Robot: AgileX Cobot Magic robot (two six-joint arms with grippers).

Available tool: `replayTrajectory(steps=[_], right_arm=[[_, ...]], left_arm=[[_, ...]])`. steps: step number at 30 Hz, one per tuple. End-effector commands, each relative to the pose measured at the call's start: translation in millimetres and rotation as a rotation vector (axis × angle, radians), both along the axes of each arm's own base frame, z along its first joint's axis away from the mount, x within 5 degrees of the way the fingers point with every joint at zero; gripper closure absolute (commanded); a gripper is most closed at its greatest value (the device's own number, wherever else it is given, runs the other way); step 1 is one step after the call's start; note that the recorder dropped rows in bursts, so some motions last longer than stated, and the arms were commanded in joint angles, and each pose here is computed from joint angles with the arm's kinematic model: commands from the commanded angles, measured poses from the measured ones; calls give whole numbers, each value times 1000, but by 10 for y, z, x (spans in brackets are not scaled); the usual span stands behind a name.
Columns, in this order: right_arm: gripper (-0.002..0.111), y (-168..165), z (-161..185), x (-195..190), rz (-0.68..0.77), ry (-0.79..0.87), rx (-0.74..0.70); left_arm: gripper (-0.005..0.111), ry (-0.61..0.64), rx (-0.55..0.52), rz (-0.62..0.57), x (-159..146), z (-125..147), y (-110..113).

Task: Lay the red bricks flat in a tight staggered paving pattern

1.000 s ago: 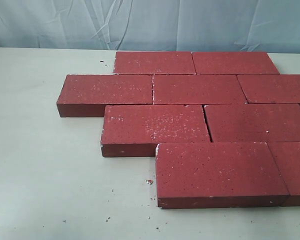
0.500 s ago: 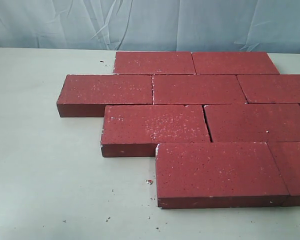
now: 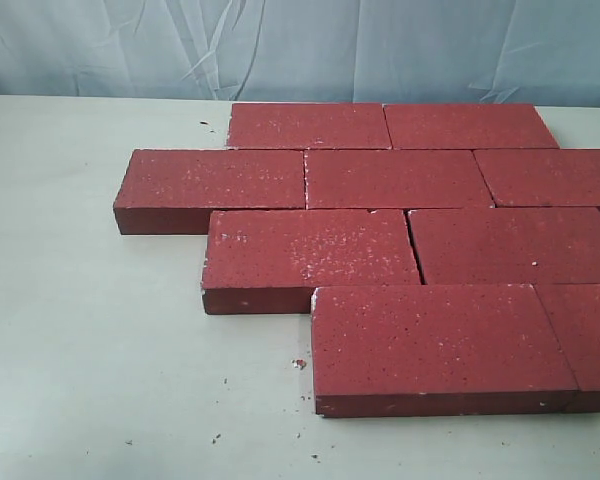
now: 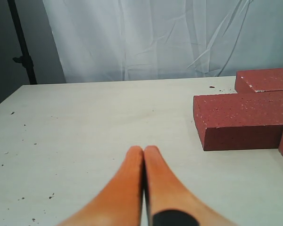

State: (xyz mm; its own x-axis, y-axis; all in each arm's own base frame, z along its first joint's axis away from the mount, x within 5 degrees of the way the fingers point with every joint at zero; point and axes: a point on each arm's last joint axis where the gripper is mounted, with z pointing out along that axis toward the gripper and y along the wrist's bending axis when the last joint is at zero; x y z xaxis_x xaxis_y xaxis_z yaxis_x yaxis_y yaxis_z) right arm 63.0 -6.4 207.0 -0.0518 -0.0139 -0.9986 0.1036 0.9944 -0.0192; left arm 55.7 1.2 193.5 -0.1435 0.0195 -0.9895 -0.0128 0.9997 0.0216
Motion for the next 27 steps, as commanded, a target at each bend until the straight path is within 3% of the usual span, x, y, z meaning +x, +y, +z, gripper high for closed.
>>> replayTrajectory(steps=[1, 10, 27], right_arm=[[109, 9, -54, -52, 0, -7, 35], [109, 23, -107, -71, 27, 50, -20], [109, 15, -171, -80, 14, 118, 16]], left_arm=[[107, -5, -3, 0, -1, -8, 0], [107, -5, -3, 0, -1, -8, 0], [107, -5, -3, 0, -1, -8, 0]])
